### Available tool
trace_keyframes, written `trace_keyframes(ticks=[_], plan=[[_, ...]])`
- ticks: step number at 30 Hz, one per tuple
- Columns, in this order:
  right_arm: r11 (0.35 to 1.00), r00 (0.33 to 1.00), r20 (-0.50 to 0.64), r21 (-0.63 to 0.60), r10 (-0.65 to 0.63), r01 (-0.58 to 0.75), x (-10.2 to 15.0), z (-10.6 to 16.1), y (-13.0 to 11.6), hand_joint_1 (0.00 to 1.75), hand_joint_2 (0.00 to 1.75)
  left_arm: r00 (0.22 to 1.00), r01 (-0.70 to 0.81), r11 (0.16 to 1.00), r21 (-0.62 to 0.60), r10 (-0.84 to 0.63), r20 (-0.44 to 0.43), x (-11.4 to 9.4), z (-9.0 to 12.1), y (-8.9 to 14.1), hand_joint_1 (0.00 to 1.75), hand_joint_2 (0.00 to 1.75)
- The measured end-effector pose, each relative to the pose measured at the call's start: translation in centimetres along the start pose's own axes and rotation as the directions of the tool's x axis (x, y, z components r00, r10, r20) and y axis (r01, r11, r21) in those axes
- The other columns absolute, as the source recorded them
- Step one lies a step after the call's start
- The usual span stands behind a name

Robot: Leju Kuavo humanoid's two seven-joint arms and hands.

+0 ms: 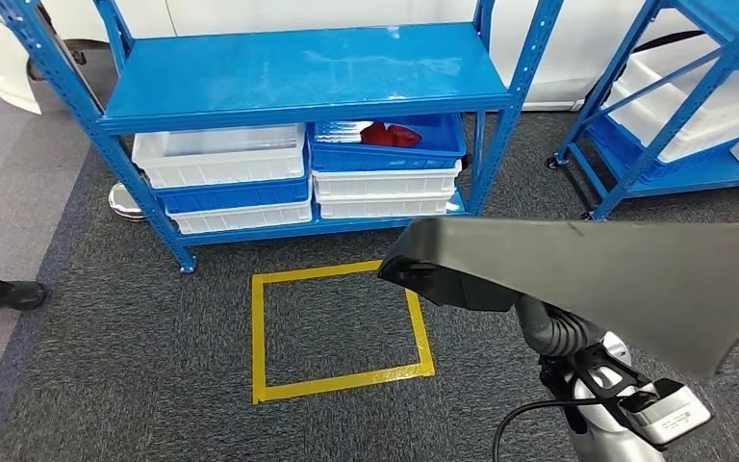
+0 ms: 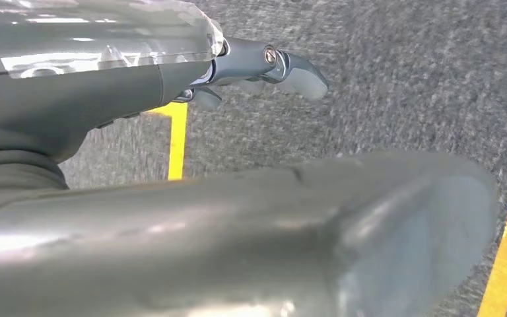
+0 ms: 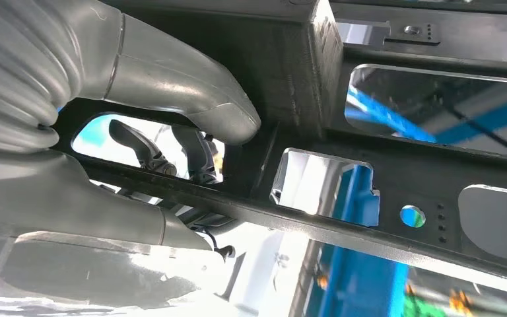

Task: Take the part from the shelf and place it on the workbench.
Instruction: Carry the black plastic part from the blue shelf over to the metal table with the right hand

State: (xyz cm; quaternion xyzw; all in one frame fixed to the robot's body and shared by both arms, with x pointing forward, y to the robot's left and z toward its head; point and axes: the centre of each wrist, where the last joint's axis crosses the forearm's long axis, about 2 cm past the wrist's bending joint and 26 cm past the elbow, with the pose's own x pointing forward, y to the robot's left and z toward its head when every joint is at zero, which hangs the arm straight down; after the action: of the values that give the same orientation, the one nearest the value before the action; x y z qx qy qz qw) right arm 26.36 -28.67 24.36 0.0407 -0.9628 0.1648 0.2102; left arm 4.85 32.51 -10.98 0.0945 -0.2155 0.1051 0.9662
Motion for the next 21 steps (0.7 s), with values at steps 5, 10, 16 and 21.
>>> trace_keyframes(ticks=[5,10,16,21], plan=[[0.999,0.999,0.009,-0.028,0.032,-0.031,0.5,0.1,0.1,1.75,1.75,0.999,0.018,0.999,0.034,-0.019,0.044,0.2,-0.1,0.1,0.00,0.00],[0.996,0.998,0.015,-0.058,0.067,-0.066,1.3,0.3,0.4,1.75,1.75,0.998,0.033,0.999,0.034,-0.035,0.053,0.0,0.0,0.2,0.00,0.00],[0.999,0.999,0.038,-0.032,0.008,-0.007,1.4,-0.2,1.6,1.75,1.75,0.999,0.012,0.999,0.033,-0.014,0.052,-0.1,0.0,0.1,0.00,0.00],[1.000,0.997,0.068,0.004,-0.024,0.023,1.4,-1.1,1.8,1.75,1.75,0.998,-0.009,1.000,0.028,0.008,0.067,0.0,0.1,-0.6,0.00,0.00]])
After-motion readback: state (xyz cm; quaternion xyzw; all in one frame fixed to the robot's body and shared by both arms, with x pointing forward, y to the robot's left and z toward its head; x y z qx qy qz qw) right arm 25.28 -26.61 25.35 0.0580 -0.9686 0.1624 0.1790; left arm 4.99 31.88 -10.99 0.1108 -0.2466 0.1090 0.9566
